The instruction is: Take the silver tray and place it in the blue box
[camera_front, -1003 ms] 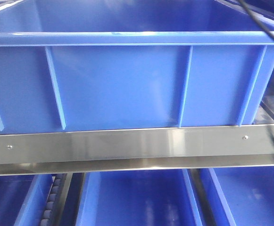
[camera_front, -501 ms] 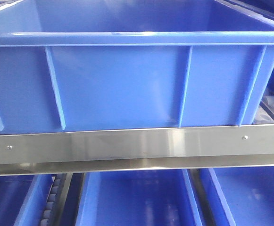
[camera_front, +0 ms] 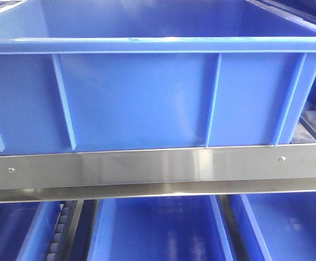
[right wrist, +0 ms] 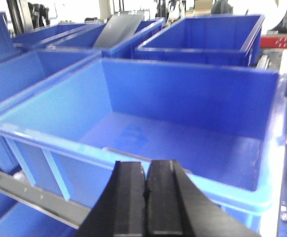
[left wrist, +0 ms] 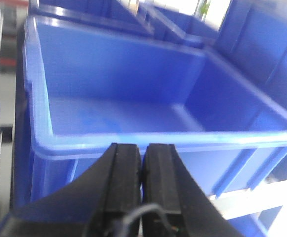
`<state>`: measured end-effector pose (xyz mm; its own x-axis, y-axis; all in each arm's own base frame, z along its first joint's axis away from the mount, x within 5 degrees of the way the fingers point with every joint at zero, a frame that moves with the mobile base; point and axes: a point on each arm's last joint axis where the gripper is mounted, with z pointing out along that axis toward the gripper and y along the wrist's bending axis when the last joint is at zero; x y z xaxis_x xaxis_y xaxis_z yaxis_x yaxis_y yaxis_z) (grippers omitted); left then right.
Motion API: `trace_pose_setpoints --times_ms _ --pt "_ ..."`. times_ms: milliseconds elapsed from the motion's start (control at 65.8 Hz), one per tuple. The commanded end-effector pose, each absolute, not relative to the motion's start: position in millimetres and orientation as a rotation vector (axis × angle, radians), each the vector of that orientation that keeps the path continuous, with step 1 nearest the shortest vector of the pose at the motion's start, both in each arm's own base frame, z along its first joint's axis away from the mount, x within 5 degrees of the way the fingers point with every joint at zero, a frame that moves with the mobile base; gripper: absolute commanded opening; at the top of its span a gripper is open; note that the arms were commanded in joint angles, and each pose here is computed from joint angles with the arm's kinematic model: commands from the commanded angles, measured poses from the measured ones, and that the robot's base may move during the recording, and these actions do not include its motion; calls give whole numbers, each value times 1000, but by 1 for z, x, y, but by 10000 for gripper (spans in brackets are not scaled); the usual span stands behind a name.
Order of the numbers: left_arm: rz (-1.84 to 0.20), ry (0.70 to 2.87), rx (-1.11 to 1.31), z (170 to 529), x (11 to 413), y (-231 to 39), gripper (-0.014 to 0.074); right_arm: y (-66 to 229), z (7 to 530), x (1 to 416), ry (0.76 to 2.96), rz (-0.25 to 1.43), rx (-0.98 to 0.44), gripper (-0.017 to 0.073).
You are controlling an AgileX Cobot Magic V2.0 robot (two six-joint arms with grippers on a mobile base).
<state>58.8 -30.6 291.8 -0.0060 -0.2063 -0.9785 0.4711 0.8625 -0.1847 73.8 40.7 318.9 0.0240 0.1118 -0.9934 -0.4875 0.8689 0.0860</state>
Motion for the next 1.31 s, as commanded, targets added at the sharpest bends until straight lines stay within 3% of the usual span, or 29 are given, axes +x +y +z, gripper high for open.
trace_pose_setpoints --times_ms 0,653,881,1291 --pt "-579 1332 213 311 49 -27 -6 38 337 66 1352 484 -319 55" --pt "-583 1307 209 312 44 -24 -6 33 333 68 1372 439 -269 55" --pt "-582 1308 209 312 45 -25 -6 12 286 61 1375 161 -132 55" --pt "-582 1308 209 312 45 -25 -6 5 220 53 1367 98 -53 55"
